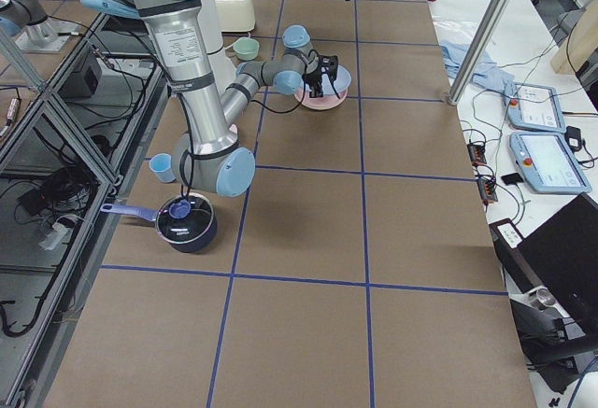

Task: Stack three plates with pink and blue
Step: 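Lift the light blue plate and lower it onto the pink plate, then open the right gripper and withdraw it away from the stack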

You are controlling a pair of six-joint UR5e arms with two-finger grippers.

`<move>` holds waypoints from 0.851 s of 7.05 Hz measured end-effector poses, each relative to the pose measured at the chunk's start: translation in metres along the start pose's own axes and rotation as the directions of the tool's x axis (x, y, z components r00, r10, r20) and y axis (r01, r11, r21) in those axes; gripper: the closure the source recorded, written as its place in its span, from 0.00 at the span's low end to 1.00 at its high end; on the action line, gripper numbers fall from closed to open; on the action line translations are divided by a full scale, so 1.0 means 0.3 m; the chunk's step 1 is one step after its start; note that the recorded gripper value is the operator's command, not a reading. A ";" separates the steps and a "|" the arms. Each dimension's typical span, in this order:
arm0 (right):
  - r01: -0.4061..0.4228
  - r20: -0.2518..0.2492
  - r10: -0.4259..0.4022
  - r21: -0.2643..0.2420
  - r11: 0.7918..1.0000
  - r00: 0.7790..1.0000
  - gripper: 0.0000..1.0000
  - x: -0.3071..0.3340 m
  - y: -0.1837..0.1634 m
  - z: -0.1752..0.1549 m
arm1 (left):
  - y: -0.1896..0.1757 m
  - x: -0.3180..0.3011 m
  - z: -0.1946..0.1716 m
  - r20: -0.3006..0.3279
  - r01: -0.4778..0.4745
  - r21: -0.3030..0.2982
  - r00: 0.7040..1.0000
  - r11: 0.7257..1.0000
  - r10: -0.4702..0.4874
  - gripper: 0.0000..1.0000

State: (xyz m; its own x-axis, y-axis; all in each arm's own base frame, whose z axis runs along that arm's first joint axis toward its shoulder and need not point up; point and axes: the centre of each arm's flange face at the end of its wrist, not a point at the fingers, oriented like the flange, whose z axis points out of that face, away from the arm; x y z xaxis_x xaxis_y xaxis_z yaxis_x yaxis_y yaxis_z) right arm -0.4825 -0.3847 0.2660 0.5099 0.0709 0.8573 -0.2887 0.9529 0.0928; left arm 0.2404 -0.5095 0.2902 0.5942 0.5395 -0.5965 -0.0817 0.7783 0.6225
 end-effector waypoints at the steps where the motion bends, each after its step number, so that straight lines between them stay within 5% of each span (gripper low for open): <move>1: 0.005 -0.007 -0.005 -0.003 1.000 1.000 0.82 -0.003 0.017 0.017 | 0.000 0.000 0.000 0.000 0.000 0.000 1.000 1.000 0.000 0.00; 2: 0.007 -0.007 -0.007 -0.007 1.000 1.000 0.26 -0.012 0.032 0.025 | 0.000 0.000 0.001 0.000 0.000 -0.001 1.000 1.000 0.000 0.00; 3: -0.002 -0.009 0.002 -0.002 1.000 1.000 0.01 -0.022 0.044 0.036 | 0.000 -0.001 0.002 0.000 0.000 -0.001 1.000 1.000 0.000 0.00; 6: -0.024 -0.032 0.027 0.074 0.997 0.999 0.00 -0.076 0.047 0.070 | 0.001 -0.004 0.002 0.001 0.002 -0.002 1.000 1.000 -0.002 0.00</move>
State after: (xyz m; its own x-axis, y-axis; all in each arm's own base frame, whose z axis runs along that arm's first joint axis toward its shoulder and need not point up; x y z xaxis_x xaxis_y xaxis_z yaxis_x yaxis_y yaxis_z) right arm -0.5152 -0.3790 0.2584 0.5276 0.1057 0.8429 -0.3601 0.9265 0.1092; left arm 0.2403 -0.5102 0.2914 0.5953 0.5378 -0.5970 -0.0820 0.7798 0.6207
